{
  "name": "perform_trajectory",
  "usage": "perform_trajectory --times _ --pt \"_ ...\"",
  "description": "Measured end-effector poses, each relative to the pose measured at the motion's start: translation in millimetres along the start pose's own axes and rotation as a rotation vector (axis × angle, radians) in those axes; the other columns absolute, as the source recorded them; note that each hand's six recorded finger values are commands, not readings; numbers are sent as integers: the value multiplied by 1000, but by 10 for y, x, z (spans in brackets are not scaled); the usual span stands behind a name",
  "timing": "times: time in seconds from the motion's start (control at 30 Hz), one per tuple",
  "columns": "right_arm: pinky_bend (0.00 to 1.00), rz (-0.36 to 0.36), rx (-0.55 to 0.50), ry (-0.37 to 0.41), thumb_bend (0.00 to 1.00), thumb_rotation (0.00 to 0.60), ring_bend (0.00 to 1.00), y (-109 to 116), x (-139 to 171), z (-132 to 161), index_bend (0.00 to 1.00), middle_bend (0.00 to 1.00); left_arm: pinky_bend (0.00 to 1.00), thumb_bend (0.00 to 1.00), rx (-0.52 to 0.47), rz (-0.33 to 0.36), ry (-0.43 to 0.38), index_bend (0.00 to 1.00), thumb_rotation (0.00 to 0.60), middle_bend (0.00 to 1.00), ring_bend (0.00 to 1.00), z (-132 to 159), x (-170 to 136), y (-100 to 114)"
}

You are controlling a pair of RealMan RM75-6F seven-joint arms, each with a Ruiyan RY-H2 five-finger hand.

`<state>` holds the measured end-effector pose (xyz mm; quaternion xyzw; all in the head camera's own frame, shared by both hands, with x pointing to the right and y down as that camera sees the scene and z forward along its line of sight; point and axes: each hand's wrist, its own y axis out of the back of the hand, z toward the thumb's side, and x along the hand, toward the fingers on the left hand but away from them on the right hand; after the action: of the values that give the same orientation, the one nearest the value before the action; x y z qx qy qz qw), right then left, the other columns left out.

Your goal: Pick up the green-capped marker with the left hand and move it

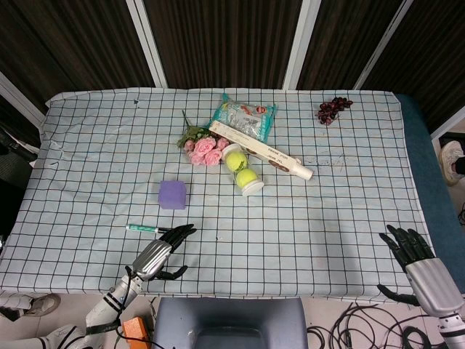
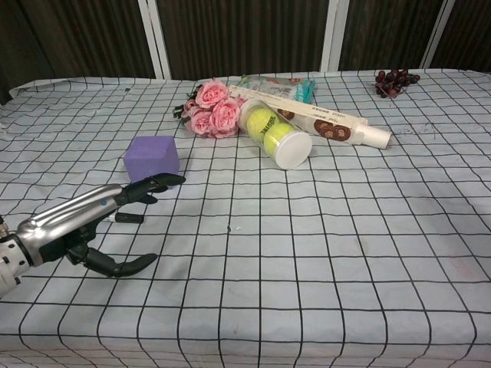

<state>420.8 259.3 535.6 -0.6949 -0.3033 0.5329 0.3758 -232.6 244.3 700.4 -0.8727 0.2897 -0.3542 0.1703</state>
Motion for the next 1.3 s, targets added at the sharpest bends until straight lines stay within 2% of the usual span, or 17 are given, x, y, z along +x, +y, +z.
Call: perform_trajectory --times 0.27,0.3,0.4,0.47,0.6,0.7,0.83,0.93,1.1,1.3 --pt "64 0 3 -1 306 600 0 -4 3 -2 0 0 109 370 28 25 0 0 600 2 0 -20 -7 74" --pt "64 3 3 -1 305 600 0 -9 4 -2 0 0 109 374 39 34 -1 0 600 13 0 -26 -12 98" --pt "65 -1 2 0 306 600 0 -1 9 0 0 0 108 379 106 74 3 7 600 126 5 -72 -33 201" --pt "65 -2 -1 1 305 600 0 3 13 1 0 0 107 380 183 115 16 81 600 235 34 -131 -47 298" --pt "64 -4 0 1 306 600 0 6 15 -1 0 0 101 382 382 183 75 209 600 334 95 -299 -108 458" --pt "65 1 3 0 306 600 0 -9 7 2 0 0 98 382 547 202 144 253 600 347 111 -436 -171 525" --pt "65 11 8 5 305 600 0 -35 -8 26 0 0 93 383 768 192 235 274 600 341 119 -607 -221 551" --pt "65 13 7 3 306 600 0 -34 -11 22 0 0 91 382 887 181 292 284 600 336 131 -735 -207 544" --pt "65 3 1 3 306 600 0 -5 1 10 0 0 92 381 941 166 351 355 600 375 154 -900 -151 500" --pt "65 1 -2 6 305 600 0 7 18 6 0 0 91 381 951 150 349 404 600 401 178 -916 -120 412"
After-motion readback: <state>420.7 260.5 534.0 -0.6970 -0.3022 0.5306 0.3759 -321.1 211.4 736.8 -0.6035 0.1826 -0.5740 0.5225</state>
